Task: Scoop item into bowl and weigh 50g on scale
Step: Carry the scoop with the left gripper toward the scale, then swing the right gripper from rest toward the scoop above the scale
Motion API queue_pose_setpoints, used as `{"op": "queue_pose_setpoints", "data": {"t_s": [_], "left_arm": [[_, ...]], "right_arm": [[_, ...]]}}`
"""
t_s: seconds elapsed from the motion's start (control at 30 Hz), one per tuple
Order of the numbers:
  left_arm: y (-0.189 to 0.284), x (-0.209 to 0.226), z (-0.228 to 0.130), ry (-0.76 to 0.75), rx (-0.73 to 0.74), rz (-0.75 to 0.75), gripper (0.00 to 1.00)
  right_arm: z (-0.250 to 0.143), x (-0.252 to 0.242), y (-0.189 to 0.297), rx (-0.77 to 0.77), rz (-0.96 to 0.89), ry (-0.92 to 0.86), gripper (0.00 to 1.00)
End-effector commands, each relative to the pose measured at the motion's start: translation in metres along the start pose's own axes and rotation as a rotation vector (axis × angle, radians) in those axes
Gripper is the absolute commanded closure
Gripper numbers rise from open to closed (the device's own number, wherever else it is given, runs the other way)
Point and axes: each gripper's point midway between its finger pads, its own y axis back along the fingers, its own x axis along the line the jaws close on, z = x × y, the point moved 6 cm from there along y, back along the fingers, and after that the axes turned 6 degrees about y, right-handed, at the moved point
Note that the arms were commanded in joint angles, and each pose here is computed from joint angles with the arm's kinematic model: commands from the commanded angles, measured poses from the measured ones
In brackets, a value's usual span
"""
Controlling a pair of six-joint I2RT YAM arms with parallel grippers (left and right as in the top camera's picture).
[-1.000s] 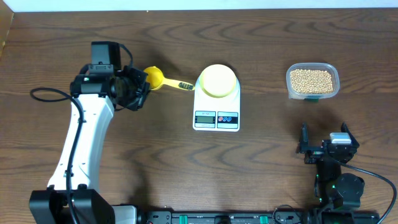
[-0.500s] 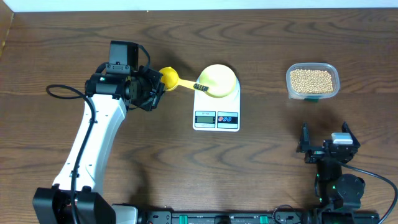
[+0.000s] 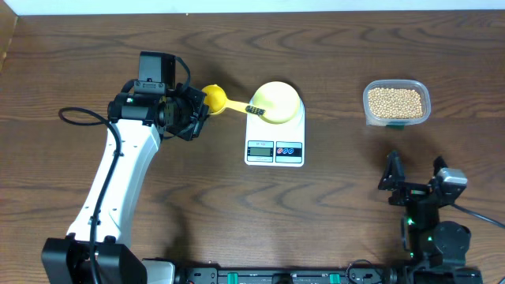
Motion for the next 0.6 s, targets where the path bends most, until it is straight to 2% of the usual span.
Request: {"op": "queue_pose_setpoints", "data": {"t_s": [0.0,0.37,0.57], "left_arm": [[0.001,-0.002,0.0,0.004,-0.001,-0.016,0.92],[0.001,-0.016,0.002,0.016,-0.013,-0.093,0.92],[0.002,-0.019,-0.001,0.024,0.02,-0.108,0.92]], "right_arm": [[0.025,0.003,0.002,-0.014,-0.005,-0.035,0.01],[0.063,0.024,-0.031,0.162,0.103,-0.086,0.01],[0.08,0.045,-0.059,0.257,0.254,-0.107,0.01]]}}
